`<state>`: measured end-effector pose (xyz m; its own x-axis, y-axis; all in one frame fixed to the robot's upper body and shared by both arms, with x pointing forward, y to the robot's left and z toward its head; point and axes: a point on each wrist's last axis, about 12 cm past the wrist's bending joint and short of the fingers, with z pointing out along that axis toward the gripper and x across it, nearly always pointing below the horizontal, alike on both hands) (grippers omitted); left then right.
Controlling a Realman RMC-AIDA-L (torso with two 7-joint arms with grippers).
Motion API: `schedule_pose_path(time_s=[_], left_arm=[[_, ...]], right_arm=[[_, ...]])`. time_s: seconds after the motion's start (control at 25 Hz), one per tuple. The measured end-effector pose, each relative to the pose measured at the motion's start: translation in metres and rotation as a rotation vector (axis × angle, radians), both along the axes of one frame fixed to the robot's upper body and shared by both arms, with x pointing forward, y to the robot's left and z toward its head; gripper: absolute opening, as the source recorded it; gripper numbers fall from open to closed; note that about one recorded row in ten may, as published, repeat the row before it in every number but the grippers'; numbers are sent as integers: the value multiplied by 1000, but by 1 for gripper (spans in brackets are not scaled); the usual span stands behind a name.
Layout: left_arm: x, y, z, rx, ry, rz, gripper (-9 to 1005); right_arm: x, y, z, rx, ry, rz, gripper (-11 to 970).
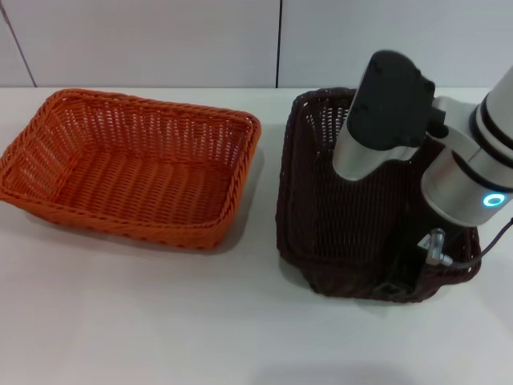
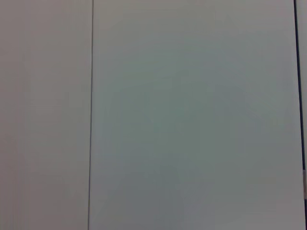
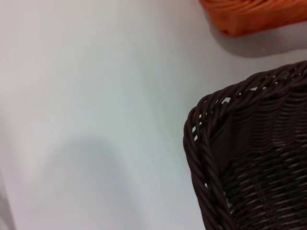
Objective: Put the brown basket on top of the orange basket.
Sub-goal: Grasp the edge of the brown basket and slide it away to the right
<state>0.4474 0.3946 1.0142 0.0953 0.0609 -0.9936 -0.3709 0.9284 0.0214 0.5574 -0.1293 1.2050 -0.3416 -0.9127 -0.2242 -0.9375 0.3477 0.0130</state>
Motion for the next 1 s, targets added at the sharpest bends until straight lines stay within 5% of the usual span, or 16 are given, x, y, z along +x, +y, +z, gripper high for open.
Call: schedule_pose_path(time_s=[0.36, 1.0], left_arm=[[-1, -2, -1, -2, 4, -6, 741], [1, -3, -1, -6, 3, -10, 741]], right_arm=[[-8, 9, 43, -16, -146, 27, 231], [-10, 20, 79, -64, -289, 28, 182]])
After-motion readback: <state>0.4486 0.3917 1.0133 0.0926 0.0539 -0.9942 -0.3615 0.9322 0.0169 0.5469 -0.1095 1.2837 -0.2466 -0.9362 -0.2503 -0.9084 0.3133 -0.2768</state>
